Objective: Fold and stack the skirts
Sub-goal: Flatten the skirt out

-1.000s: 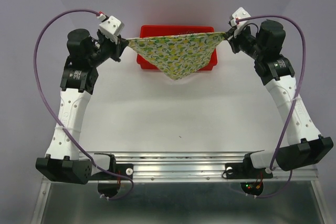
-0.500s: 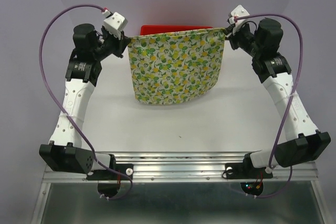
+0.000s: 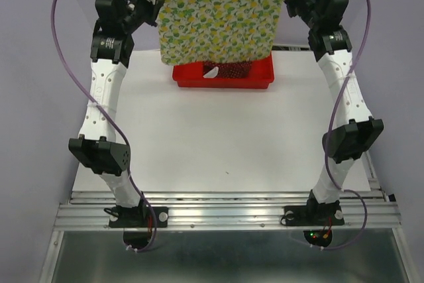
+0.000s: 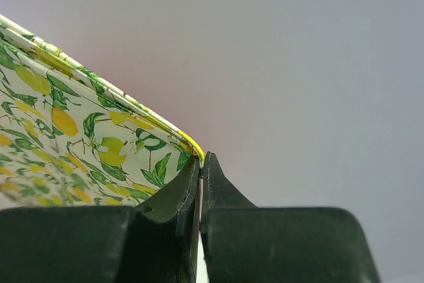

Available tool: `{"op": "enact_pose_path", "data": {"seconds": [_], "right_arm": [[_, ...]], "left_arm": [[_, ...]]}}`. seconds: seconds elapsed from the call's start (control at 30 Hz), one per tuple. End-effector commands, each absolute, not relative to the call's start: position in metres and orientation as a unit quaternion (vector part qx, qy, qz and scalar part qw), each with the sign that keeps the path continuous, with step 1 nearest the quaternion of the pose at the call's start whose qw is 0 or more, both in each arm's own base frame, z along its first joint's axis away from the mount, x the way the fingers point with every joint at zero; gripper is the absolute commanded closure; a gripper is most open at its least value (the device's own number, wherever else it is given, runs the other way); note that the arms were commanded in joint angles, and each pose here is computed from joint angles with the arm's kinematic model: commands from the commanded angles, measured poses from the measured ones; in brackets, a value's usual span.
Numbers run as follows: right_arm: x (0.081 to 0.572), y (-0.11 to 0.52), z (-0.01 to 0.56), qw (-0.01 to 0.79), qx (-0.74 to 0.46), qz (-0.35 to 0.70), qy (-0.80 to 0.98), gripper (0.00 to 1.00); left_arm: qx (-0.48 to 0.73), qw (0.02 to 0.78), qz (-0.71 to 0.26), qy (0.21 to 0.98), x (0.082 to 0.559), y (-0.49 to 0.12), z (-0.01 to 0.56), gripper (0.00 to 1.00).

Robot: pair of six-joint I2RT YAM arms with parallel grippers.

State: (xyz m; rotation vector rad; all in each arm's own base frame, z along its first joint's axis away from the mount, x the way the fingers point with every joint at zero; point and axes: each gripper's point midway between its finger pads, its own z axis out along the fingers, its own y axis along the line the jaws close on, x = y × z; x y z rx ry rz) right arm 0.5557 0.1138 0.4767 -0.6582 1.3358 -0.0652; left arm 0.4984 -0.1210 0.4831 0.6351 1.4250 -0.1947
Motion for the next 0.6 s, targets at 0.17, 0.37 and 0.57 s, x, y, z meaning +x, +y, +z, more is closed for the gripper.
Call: {"op": "enact_pose_path", "data": {"seconds": [0.17, 0.37, 0.57], "right_arm": [[0.545, 0.067, 0.542, 0.797, -0.25, -0.102, 0.541, 0.99], [0.526, 0.077, 0.437, 0.742, -0.318, -0.088, 0.583, 0.99], [0.456, 0.08, 0.338, 0.68, -0.383, -0.068, 0.621, 0.99]], "left_arm": [[0.276, 0.791, 0.028, 0.545, 0.499, -0.085, 0.549, 1.0], [0.342, 0.727, -0.002, 0.595, 0.503, -0.102, 0.445, 1.0], [0.406, 0.665, -0.035, 0.626, 0.437, -0.111, 0.344, 1.0]]}}
